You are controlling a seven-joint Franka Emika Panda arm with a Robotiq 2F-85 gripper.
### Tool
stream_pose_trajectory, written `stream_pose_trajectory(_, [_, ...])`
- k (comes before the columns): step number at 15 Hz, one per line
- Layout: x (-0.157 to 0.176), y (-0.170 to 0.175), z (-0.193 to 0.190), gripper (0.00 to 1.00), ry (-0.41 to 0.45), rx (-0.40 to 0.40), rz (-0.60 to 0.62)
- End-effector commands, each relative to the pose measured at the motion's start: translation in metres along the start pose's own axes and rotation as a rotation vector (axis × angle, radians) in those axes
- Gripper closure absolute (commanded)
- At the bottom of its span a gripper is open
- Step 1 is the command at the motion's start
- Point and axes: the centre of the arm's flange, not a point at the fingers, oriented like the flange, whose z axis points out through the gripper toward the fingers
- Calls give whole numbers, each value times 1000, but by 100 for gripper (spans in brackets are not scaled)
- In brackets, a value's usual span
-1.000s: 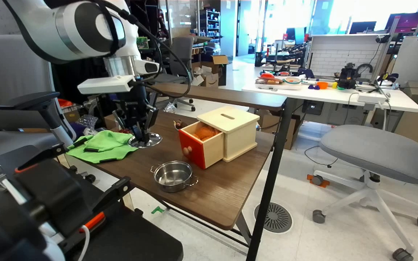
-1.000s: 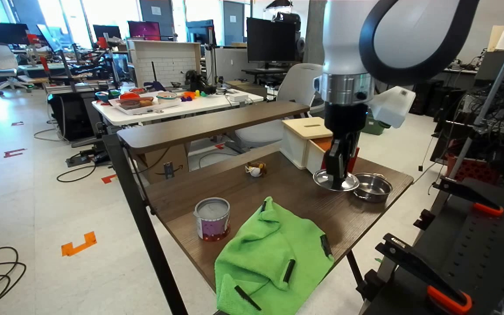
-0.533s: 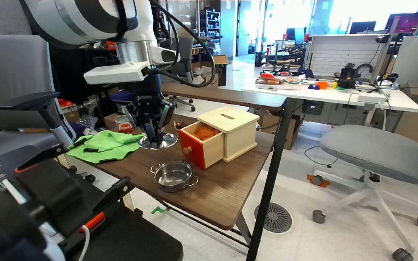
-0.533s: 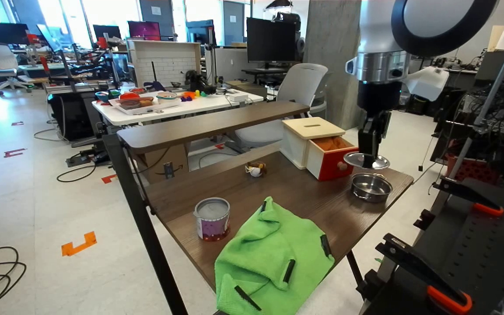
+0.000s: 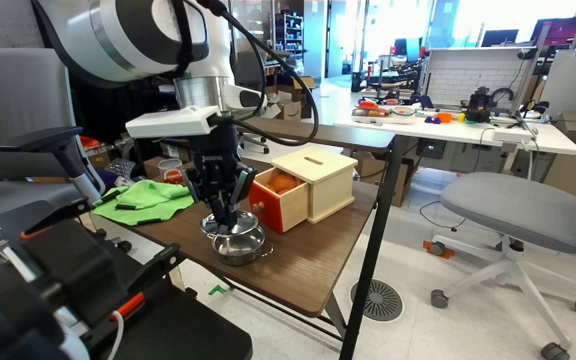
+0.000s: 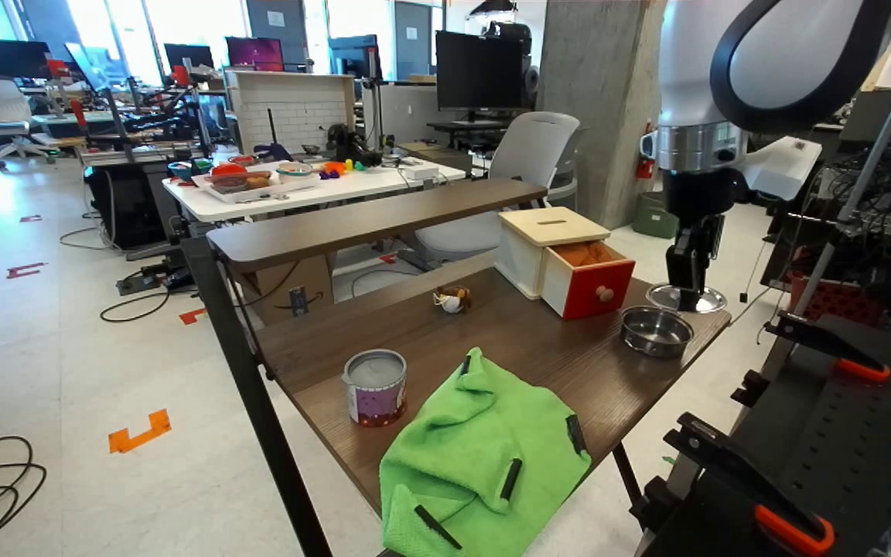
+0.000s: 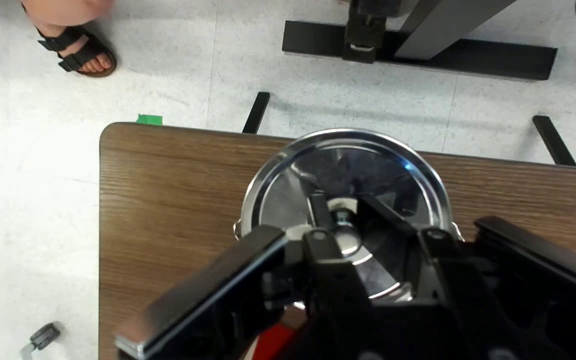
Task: Put the silver lid on the silver pot
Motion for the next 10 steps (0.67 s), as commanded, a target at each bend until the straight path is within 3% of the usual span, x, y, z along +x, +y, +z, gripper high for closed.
stream_pose_trajectory(1, [7,3,22,94,-1,-31,12])
stream_pose_trajectory(10, [29,5,51,94,54,-43,64])
